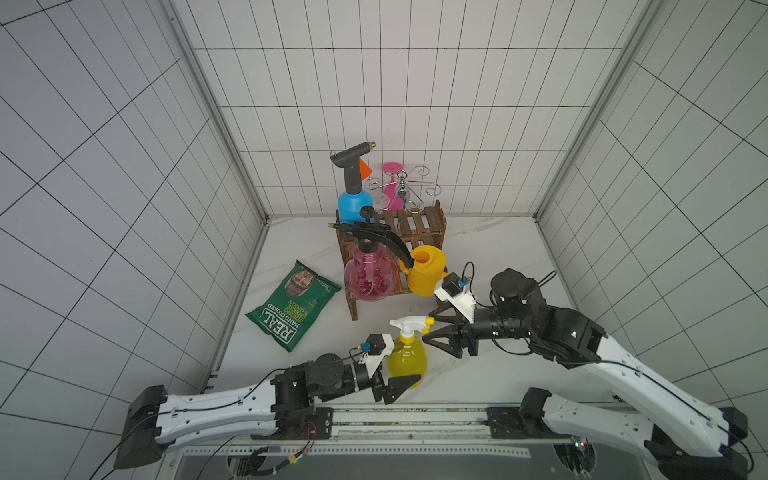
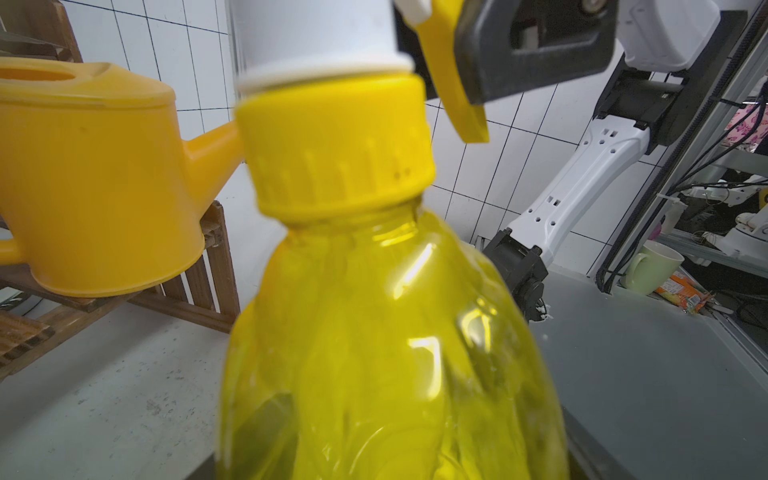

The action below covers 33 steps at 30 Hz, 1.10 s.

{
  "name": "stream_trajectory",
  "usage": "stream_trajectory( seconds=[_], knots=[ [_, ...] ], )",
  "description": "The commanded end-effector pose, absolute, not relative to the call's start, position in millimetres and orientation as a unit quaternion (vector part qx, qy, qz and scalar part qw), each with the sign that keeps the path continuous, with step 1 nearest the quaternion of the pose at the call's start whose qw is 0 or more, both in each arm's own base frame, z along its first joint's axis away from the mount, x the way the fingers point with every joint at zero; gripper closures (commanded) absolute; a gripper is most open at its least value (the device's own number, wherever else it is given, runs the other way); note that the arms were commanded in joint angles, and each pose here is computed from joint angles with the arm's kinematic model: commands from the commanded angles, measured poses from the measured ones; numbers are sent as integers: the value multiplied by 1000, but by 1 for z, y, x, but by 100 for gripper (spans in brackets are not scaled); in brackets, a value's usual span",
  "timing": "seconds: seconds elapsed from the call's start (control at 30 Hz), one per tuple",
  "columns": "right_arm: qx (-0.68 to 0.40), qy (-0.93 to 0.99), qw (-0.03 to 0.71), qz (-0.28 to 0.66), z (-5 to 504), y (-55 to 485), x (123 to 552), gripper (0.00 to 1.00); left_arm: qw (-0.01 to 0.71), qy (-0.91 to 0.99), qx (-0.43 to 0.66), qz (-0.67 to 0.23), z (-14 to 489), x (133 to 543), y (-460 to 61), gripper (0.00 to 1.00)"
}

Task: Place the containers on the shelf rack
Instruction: 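Pick up a container from the center of the board.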

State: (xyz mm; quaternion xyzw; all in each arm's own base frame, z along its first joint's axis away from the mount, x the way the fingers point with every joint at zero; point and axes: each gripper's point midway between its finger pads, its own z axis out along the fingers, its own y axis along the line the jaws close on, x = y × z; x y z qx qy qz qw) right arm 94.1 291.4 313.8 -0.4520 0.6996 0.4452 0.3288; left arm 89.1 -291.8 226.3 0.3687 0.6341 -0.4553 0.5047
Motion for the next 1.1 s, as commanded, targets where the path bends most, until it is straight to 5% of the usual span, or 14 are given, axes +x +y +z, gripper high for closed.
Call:
stream_trajectory(
  seconds=[0.0,0.37,0.83,1.07],
  knots=[
    [-407,637,393,524,357,309,102,32,510,634,357,-459,230,93,-292,23],
    [-399,617,411,539,359,320,105,49,510,634,356,-460,232,93,-292,23],
    [-374,533,454,608,379,321,96,49,514,632,345,-467,238,95,-290,23],
    [-383,534,446,608,373,338,94,74,513,635,341,-466,237,96,-290,23]
  ],
)
